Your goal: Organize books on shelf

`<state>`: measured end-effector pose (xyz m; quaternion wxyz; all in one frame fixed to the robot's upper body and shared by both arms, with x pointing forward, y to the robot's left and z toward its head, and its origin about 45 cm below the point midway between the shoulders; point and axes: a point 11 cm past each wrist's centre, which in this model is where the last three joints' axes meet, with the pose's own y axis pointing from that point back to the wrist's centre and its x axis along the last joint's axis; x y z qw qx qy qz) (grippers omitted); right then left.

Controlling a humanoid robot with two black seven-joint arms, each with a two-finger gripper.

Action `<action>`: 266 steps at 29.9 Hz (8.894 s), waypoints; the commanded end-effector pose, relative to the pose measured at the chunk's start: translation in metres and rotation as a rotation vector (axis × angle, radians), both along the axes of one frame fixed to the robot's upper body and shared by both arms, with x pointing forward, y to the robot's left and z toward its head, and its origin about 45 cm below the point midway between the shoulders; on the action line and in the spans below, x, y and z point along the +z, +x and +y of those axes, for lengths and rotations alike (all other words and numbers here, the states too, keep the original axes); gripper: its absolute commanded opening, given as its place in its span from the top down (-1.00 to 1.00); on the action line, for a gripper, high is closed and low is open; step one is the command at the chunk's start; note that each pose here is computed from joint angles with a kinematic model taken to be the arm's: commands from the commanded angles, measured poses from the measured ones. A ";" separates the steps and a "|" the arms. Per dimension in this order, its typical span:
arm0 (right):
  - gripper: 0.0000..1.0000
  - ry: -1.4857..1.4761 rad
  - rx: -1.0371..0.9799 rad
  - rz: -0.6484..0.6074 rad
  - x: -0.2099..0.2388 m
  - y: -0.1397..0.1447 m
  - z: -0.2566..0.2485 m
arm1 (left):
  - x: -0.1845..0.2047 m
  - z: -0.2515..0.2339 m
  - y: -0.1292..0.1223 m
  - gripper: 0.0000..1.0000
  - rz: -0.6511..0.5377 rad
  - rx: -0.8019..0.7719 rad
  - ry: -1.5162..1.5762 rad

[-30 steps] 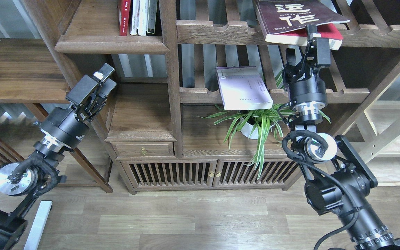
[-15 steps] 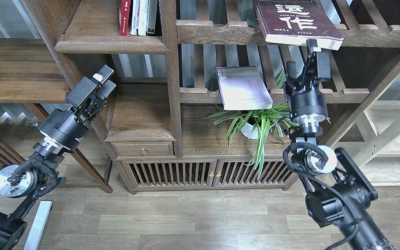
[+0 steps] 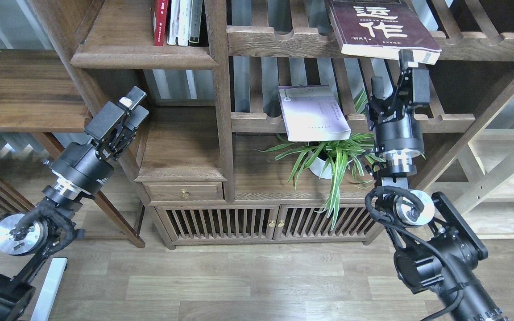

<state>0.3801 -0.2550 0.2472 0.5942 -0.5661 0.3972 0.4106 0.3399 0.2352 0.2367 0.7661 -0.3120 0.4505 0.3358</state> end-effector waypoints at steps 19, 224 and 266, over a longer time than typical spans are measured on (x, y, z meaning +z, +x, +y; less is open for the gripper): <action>-0.95 -0.043 0.001 0.079 0.027 0.029 0.008 | -0.006 0.001 -0.006 -0.71 -0.002 -0.004 -0.013; -0.99 -0.198 0.252 0.377 -0.178 -0.109 0.038 | 0.027 0.109 -0.066 1.00 -0.225 0.221 0.891; -0.99 -0.185 0.248 0.359 -0.173 -0.101 0.041 | 0.218 0.091 0.065 1.00 -0.618 0.342 0.893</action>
